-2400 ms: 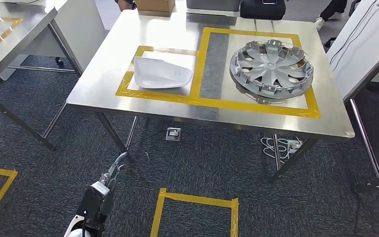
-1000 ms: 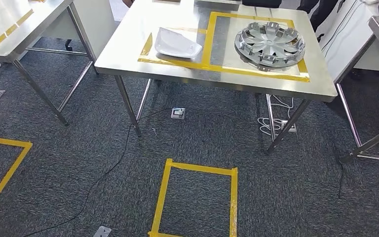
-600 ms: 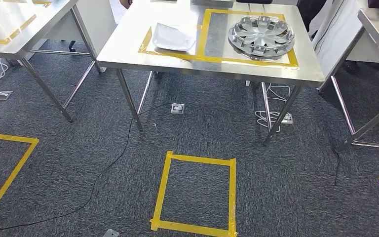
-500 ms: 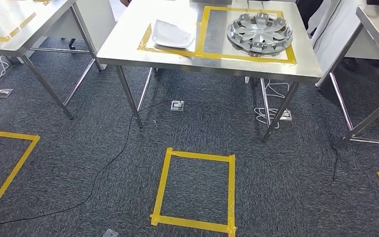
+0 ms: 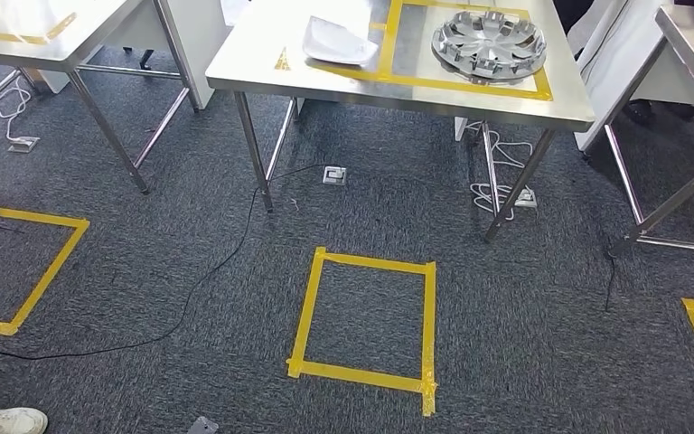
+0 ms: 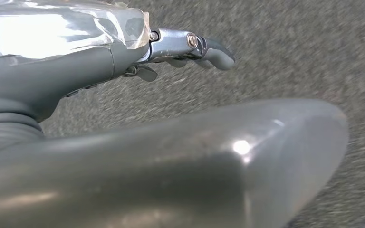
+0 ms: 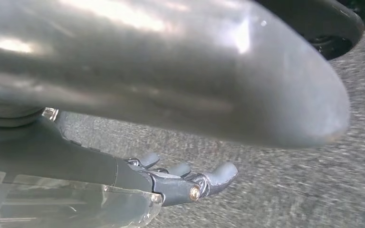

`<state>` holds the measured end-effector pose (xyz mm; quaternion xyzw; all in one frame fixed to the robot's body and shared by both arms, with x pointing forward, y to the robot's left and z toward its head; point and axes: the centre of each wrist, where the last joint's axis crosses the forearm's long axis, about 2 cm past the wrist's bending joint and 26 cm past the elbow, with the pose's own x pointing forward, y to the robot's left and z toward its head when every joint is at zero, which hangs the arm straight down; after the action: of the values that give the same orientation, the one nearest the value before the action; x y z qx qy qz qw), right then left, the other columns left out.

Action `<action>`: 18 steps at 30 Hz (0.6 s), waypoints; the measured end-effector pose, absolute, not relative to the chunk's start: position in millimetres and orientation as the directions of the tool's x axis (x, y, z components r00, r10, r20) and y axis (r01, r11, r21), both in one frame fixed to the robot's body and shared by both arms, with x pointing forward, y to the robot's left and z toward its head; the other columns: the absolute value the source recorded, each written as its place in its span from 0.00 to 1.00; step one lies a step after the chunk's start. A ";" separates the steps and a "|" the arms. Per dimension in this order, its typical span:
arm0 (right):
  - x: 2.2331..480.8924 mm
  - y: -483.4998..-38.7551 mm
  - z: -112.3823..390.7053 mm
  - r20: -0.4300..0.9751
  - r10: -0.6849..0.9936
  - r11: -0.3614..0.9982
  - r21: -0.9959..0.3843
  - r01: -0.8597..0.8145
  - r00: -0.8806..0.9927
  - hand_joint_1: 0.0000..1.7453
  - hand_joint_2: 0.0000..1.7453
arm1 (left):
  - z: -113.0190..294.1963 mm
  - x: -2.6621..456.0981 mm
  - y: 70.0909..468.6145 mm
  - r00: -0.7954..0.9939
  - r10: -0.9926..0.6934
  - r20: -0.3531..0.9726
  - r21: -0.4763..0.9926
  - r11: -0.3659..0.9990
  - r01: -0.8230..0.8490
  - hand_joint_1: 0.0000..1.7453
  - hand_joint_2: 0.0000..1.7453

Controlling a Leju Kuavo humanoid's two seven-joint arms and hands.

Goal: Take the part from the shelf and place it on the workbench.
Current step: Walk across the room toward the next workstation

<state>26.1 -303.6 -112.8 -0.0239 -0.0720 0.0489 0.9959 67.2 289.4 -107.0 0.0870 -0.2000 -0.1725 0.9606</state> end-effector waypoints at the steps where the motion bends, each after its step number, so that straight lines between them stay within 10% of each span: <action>1: 27.6 -304.6 -112.6 0.144 0.103 0.994 -0.056 -0.095 0.984 0.00 0.00 | -107.0 67.0 289.1 0.861 -0.365 0.354 0.238 0.925 0.295 0.00 0.00; 18: 40.8 -311.8 -111.4 0.168 0.097 0.994 -0.062 -0.087 0.981 0.00 0.00 | -106.4 72.1 284.2 0.869 -0.381 0.316 0.203 0.922 0.330 0.00 0.00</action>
<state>40.8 -311.8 -111.4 -0.0274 -0.0857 0.0462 0.9949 72.1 284.2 -106.4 0.0712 -0.1778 -0.1845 0.9640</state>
